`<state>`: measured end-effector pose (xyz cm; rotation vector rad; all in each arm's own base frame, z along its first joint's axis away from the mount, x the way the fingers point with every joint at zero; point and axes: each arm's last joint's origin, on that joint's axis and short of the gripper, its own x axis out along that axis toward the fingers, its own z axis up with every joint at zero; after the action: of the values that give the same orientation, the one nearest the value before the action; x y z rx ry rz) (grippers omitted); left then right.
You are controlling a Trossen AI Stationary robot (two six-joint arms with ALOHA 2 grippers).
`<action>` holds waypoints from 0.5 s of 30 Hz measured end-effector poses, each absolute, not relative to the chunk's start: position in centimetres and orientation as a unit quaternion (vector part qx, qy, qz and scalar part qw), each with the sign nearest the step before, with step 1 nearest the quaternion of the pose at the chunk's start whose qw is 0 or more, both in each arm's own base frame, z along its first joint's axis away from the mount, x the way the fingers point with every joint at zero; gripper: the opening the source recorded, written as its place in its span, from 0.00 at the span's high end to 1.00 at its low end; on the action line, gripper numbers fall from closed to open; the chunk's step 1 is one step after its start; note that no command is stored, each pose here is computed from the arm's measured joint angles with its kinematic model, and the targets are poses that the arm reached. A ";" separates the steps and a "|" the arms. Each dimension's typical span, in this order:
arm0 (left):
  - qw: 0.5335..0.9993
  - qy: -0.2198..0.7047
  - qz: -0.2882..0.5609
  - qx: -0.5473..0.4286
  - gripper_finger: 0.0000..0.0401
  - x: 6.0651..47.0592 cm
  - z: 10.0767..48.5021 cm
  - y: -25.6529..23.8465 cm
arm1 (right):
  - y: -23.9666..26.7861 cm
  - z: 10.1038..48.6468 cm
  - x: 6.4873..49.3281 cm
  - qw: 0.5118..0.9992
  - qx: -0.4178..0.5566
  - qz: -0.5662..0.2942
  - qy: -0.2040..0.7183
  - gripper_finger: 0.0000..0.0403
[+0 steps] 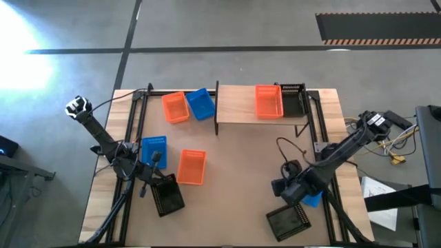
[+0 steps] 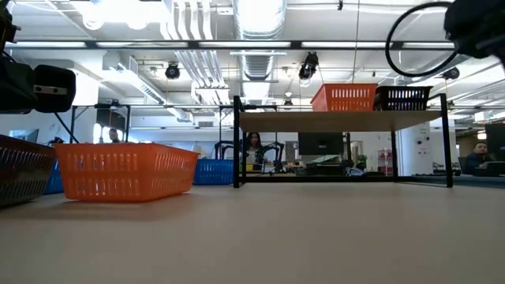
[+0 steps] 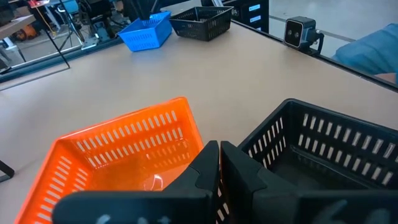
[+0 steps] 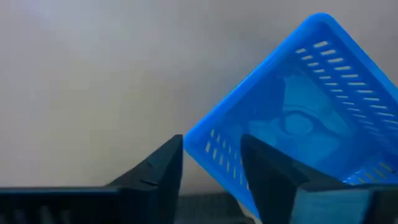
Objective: Stack baskets on shelf by color
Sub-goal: Put the bottom blue bin on the shelf
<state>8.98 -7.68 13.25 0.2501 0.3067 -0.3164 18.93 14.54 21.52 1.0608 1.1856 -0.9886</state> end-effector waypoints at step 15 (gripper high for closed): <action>0.965 0.155 -0.174 0.122 1.00 8.9 13.2 -7.8 | 12.9 17.9 20.1 0.577 0.416 -0.492 0.502 0.46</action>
<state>8.93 -7.77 13.21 0.2469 0.3138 -0.3514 20.14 12.91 17.91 0.9735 1.1754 -1.1529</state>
